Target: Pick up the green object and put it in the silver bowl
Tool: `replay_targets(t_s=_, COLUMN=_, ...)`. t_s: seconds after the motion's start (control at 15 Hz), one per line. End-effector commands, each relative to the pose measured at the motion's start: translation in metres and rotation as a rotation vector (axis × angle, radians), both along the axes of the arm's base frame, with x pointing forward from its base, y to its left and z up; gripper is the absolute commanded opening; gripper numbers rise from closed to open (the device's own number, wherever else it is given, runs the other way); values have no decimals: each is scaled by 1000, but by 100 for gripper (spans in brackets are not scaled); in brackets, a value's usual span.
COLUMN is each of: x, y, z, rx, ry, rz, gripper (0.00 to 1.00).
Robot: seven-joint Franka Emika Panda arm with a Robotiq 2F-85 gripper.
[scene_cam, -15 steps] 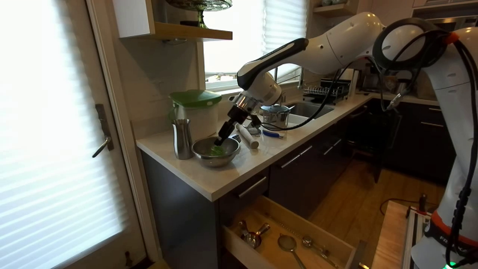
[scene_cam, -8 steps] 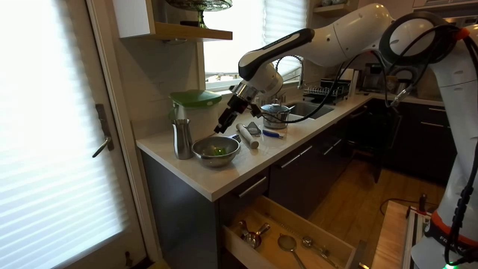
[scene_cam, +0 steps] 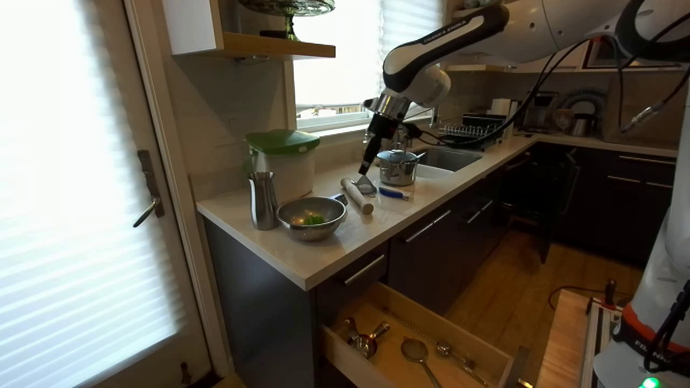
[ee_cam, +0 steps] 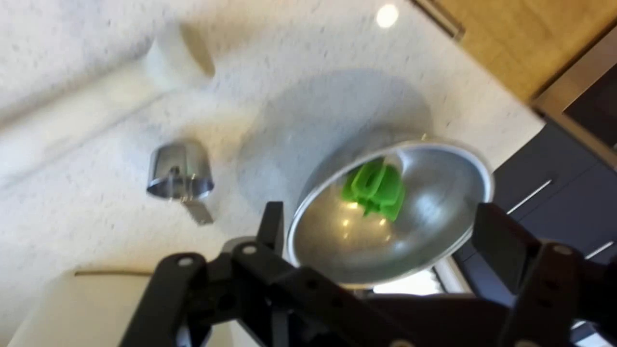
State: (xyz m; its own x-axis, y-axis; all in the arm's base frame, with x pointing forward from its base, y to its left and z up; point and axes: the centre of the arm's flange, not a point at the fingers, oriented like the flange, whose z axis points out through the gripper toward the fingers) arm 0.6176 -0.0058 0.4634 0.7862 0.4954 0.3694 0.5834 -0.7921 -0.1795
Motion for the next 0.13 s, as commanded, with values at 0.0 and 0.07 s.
replay_targets(t_s=0.0, x=-12, y=-6, z=-3, rx=0, ry=24, rz=29, gripper=100)
replay_targets(t_s=0.07, x=-20, y=-10, z=-4, rx=-1, ry=32, rz=42, gripper=100)
